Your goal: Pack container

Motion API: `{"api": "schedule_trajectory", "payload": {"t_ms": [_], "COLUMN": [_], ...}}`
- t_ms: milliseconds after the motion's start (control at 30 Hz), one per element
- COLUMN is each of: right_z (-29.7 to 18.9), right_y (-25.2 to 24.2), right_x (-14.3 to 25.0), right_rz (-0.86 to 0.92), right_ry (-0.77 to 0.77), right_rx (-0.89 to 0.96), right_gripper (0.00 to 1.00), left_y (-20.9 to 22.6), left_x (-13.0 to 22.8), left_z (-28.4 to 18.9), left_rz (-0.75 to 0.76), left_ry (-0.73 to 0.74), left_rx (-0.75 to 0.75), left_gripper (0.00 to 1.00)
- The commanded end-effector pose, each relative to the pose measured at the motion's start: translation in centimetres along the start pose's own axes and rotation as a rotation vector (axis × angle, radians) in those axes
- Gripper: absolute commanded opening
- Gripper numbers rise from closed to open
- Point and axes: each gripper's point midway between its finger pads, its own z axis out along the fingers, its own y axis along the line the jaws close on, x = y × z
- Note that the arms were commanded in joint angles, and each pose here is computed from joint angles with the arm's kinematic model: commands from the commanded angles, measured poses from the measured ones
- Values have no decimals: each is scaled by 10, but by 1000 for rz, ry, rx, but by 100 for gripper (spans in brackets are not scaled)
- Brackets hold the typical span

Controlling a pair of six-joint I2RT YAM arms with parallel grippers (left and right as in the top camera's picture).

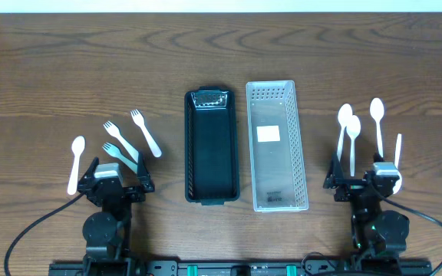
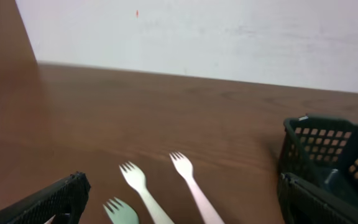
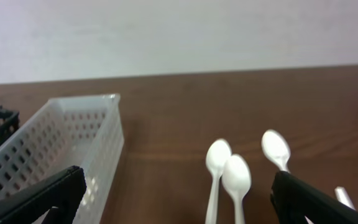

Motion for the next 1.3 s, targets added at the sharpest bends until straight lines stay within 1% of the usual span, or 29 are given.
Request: {"api": "schedule_trajectory", "payload": {"t_ms": [0,100,200,233,267,433,533,600,700,733,767,800,867,900,933,1000,1033,1067,1133,1200,1267], "right_z": [-2,-3,0,2,4,9,9,14,21,23,25,27,31,32,34,37,38,39,43,45,47], "right_y": [11,13,17,18,19,16,7,11,15,15,14,13,8,7,7,5,5,5,6,9,13], "right_x": [-17,-33,-43,-46,-48,-59,-64,-66,-62,-61,-58,-54,-46,-41,-37,-25,-20,-14,-2,8,19], "right_rz": [36,38,44,48,50,-8,-22,-10,2,1,-11,-24,-27,-27,-27,-25,-25,-26,-30,-38,-49], "right_ry": [15,66,178,251,282,572,736,800,854,860,872,887,921,937,956,1004,1026,1048,1094,1131,1172], "right_rx": [-44,-35,-35,-31,-26,21,95,80,61,62,59,61,81,86,87,93,93,93,90,84,73], "right_gripper": [99,99,99,99,99,99,99,99,99,94,77,56,33,29,25,16,14,12,9,7,6], "left_y": [0,-7,-9,-10,-11,-13,-13,-13,-12,-12,-12,-12,-15,-17,-20,-23,-23,-22,-22,-22,-22], "left_x": [2,-20,-43,-55,-59,-87,-91,-90,-81,-78,-75,-72,-68,-65,-63,-56,-52,-48,-37,-26,-13], "left_z": [-1,-5,-5,-5,-4,-6,-10,-12,-11,-10,-8,-6,1,3,6,13,15,18,22,27,31], "left_rz": [-152,-150,-140,-134,-131,-100,-82,-72,-61,-58,-57,-56,-61,-67,-74,-80,-78,-77,-74,-72,-67], "left_ry": [61,117,211,272,300,571,735,820,909,929,941,953,970,979,989,1016,1032,1050,1095,1139,1190], "left_rx": [-9,10,-8,-19,-24,-74,-104,-120,-136,-140,-142,-145,-134,-124,-111,-100,-103,-107,-115,-119,-129], "left_gripper": [98,98,98,98,98,98,98,98,98,98,98,98,98,98,93,75,61,49,40,32,20]}}
